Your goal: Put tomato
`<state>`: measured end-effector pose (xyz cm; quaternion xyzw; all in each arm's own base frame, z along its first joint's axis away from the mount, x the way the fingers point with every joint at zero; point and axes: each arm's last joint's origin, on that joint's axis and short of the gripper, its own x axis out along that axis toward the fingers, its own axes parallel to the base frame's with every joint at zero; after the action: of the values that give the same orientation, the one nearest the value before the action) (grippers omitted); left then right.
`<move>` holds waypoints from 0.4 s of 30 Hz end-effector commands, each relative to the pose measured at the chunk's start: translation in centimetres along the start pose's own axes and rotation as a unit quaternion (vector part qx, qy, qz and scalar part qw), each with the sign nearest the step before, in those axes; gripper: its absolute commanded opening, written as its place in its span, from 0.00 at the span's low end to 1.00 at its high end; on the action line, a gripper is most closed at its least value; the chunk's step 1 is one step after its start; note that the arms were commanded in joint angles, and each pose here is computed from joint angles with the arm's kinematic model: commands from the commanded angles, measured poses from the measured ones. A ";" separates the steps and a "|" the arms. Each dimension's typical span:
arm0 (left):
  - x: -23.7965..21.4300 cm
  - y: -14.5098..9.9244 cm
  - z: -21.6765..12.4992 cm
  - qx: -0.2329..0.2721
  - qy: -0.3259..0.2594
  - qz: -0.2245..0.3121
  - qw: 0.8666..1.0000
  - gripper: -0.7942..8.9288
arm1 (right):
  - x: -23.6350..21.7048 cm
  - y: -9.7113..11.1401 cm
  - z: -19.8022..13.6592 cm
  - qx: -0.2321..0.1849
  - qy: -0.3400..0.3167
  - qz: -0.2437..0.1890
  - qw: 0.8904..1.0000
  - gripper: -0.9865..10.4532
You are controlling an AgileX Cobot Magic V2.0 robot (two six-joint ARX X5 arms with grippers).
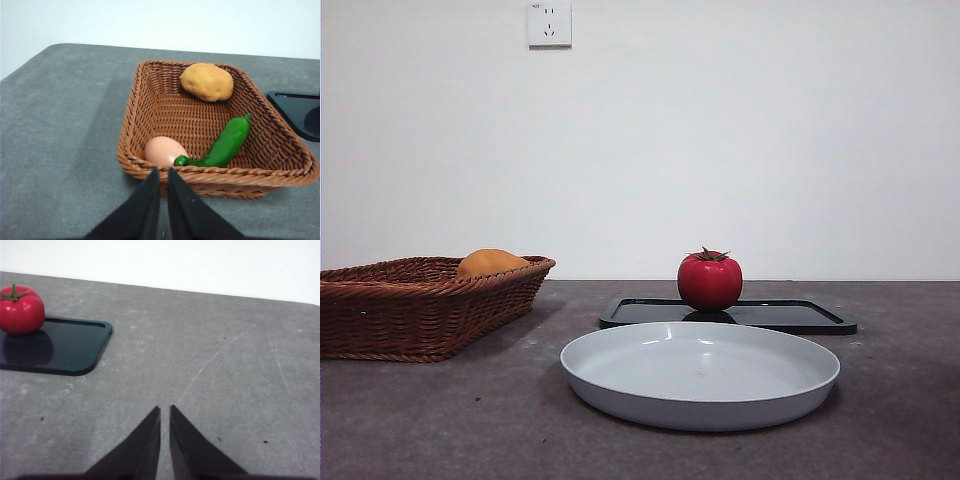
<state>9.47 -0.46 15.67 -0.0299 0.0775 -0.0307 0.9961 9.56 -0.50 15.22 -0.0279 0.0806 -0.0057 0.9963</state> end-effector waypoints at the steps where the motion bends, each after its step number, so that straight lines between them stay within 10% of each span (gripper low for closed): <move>1: 0.2 0.1 -0.7 0.007 0.013 0.003 1.000 0.11 | 0.1 0.0 -0.2 -0.010 0.000 0.000 1.000 0.11; 12: 0.2 0.1 -0.7 0.007 0.013 0.003 1.000 0.11 | 0.1 0.0 0.0 -0.011 -0.009 0.000 1.000 0.11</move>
<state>9.47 -0.46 15.67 -0.0299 0.0775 -0.0307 0.9961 9.57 -0.49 15.26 -0.0349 0.0772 -0.0046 0.9964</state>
